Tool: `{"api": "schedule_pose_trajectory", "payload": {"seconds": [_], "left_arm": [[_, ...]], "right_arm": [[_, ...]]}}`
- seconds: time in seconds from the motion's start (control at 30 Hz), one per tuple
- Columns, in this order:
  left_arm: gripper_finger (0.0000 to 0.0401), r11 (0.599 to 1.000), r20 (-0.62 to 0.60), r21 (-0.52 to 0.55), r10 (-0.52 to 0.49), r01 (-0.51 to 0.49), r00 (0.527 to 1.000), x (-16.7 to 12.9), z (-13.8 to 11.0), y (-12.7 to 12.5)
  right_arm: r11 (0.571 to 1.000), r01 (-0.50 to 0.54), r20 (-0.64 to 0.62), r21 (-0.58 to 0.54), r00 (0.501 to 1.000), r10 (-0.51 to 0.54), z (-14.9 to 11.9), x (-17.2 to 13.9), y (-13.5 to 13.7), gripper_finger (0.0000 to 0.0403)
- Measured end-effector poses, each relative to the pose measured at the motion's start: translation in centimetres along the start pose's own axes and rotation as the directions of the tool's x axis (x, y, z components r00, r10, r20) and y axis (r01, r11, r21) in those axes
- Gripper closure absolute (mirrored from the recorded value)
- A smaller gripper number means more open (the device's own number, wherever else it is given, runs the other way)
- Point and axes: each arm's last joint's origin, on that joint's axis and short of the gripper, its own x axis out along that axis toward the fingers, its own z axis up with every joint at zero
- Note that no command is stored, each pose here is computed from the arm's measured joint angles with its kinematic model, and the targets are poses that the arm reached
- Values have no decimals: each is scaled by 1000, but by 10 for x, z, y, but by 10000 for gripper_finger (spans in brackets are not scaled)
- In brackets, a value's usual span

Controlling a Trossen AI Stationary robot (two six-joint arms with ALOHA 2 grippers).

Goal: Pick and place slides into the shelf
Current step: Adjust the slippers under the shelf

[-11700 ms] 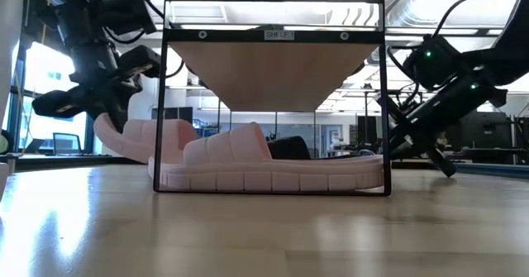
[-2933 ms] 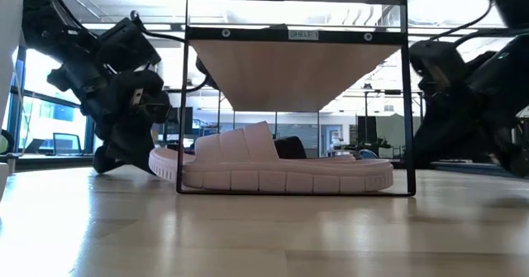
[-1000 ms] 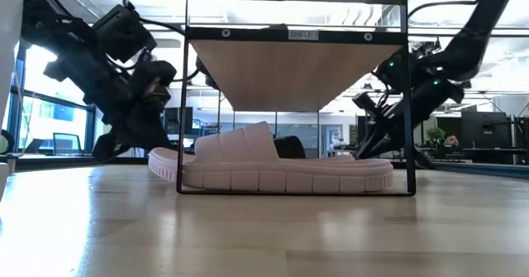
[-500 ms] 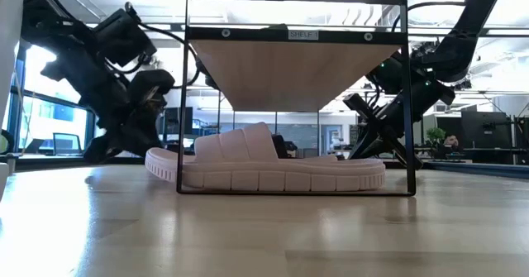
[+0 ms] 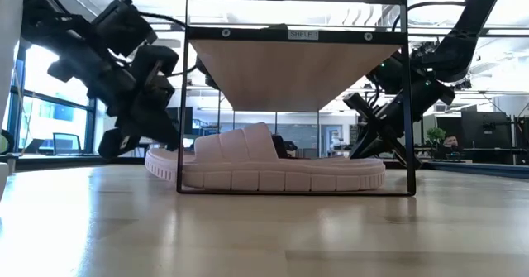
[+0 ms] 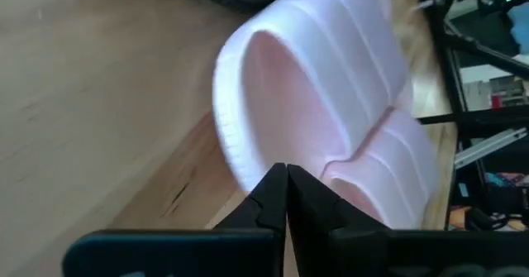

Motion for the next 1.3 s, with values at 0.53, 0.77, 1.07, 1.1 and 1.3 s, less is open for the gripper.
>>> {"api": "schedule_pose_trajectory", "payload": {"seconds": [0.53,0.77,1.07,1.1,1.3], "left_arm": [[401,1000,-6,-27,13,-14,1000,17,-1,7],[401,997,-39,-36,63,-64,997,17,-4,12],[401,989,-92,-49,136,-141,986,0,-8,13],[401,988,-95,-49,142,-147,985,-4,-9,12],[401,994,-144,-63,83,-93,986,-21,-10,4]], "right_arm": [[998,-53,-19,-21,998,52,1,0,3,403],[1000,-14,-8,-8,1000,14,0,0,1,403],[997,67,136,-31,989,-63,9,-19,2,403],[996,86,148,-38,986,-79,10,-22,1,403],[994,108,194,-20,976,-102,20,-31,-4,403]]}}
